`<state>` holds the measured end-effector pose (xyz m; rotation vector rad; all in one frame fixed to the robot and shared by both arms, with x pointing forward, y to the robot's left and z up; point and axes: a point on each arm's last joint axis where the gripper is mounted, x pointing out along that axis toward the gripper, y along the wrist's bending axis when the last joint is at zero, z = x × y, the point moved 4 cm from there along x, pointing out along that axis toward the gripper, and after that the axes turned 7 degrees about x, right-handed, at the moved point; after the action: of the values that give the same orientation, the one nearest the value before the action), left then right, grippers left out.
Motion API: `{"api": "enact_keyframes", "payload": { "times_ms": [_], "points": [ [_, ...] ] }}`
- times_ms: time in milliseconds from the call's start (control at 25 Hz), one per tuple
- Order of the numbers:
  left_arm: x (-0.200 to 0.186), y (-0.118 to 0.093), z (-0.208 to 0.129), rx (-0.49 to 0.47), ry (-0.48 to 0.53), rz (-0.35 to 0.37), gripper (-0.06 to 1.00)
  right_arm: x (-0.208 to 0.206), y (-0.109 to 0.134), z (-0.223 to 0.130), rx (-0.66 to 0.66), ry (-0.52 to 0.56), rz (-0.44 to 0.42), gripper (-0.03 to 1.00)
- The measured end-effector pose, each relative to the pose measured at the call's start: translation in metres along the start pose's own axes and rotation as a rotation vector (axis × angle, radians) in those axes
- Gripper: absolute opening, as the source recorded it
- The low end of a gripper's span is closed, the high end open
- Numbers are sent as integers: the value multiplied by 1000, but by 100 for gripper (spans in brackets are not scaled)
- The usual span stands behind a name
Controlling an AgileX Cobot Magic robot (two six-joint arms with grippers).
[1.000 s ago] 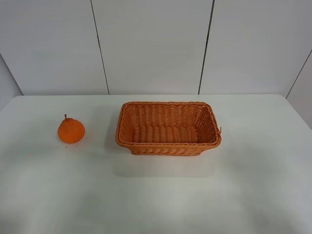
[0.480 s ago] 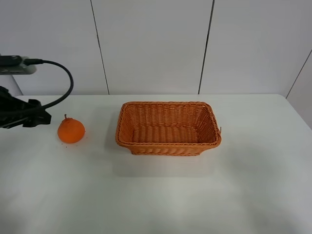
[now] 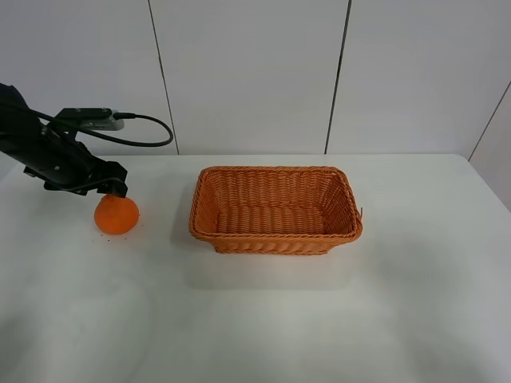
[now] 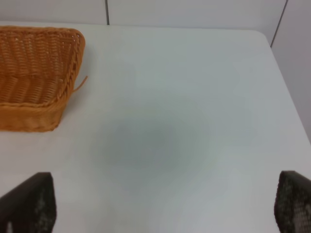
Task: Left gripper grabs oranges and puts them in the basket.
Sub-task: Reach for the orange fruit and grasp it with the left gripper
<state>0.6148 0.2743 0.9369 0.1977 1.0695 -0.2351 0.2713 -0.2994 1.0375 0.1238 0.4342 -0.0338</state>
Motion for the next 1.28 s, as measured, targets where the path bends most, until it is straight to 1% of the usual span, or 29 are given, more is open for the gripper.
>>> {"api": "enact_keyframes", "payload": {
  "times_ms": [120,280,360,480,600,880,960,1000,1080,1280],
  "points": [
    [16,3,8,-1,10,-2,82,0,0,0,0,0,0,69],
    [36,7,12,20,36,5,82,0,0,0,0,0,0,69],
    [40,8,12,22,42,5,82,0,0,0,0,0,0,69],
    [54,9,10,30,62,6,82,0,0,0,0,0,0,69],
    [67,12,5,62,83,20,82,0,0,0,0,0,0,69],
    [82,16,-6,89,146,46,82,0,0,0,0,0,0,69],
    [85,17,-9,104,165,50,81,0,0,0,0,0,0,69],
    [86,18,-10,113,172,53,77,0,0,0,0,0,0,69],
    [87,18,-13,126,189,57,66,0,0,0,0,0,0,69],
    [87,20,-12,144,195,66,25,0,0,0,0,0,0,69]
  ]
}}
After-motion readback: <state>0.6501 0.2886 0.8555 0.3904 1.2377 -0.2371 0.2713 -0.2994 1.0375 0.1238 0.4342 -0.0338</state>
